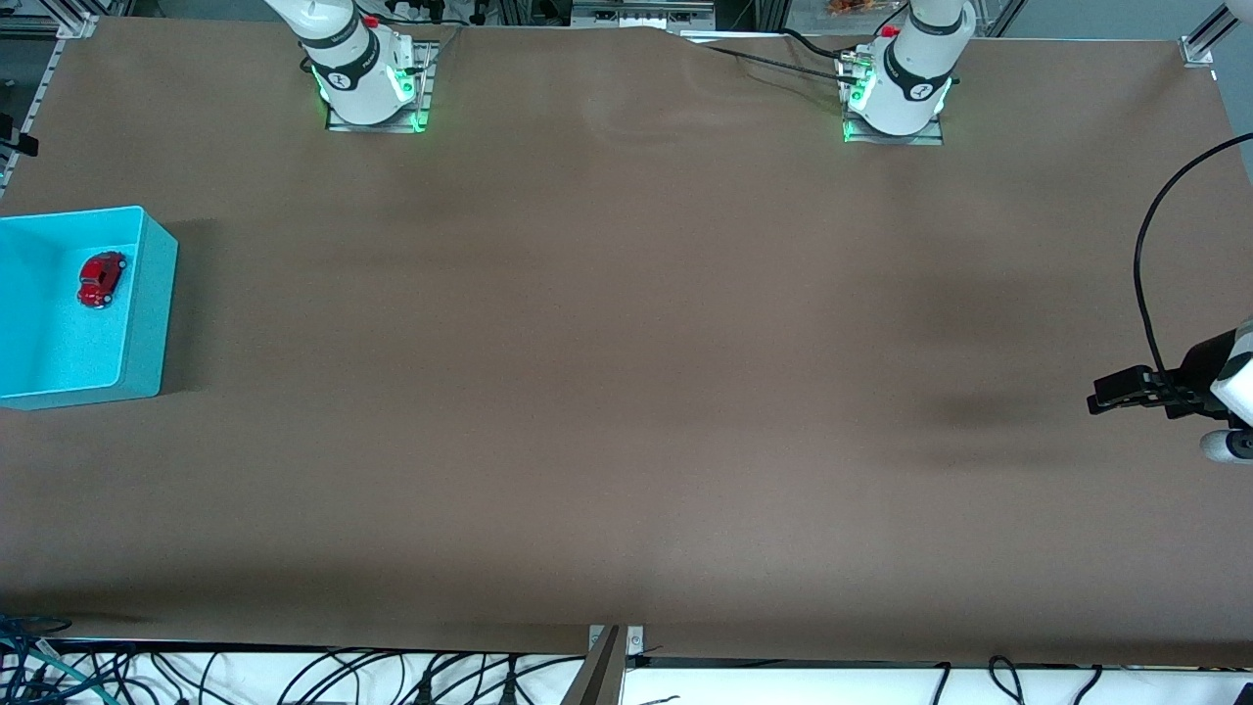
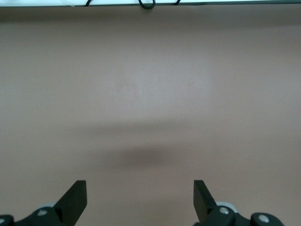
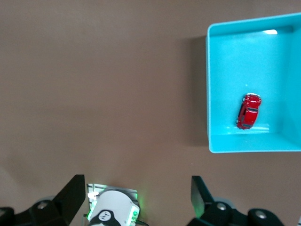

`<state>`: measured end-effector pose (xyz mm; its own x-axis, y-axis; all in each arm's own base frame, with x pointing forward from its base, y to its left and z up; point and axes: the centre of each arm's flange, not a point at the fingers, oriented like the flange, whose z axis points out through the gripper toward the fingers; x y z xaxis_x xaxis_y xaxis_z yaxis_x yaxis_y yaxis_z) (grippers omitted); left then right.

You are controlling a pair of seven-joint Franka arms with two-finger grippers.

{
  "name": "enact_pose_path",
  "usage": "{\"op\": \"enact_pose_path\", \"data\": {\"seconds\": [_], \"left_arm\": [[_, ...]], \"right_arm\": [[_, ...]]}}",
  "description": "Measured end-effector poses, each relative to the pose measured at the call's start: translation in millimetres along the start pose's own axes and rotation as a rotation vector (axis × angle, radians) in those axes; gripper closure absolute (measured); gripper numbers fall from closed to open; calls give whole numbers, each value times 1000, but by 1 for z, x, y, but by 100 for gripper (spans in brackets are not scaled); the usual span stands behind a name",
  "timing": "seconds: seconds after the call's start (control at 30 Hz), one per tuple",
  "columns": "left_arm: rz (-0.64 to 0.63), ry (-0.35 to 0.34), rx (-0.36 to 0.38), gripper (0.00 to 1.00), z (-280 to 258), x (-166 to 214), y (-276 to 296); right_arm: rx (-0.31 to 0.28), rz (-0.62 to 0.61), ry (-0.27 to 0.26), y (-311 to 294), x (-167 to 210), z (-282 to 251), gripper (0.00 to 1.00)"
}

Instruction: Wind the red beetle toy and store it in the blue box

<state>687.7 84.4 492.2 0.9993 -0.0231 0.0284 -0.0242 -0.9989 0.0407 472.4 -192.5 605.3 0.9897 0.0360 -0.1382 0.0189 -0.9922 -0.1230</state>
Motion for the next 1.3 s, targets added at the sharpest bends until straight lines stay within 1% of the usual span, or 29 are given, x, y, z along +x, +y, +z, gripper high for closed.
{"op": "enact_pose_path", "data": {"seconds": [0.17, 0.43, 0.73, 1.03, 1.3], "left_arm": [[0, -1, 0, 0, 0, 0, 0], [-4, -4, -1, 0, 3, 0, -3], [-4, -6, -1, 0, 4, 0, -3], [-4, -6, -1, 0, 4, 0, -3], [-10, -6, -1, 0, 4, 0, -7]], "right_arm": [[0, 37, 13, -24, 8, -8, 0], [-22, 30, -4, -83, 25, -7, 0], [-46, 38, -8, -137, 36, -2, 0], [-71, 82, 26, -191, 48, 3, 0], [-81, 85, 54, -218, 64, 18, 0]]}}
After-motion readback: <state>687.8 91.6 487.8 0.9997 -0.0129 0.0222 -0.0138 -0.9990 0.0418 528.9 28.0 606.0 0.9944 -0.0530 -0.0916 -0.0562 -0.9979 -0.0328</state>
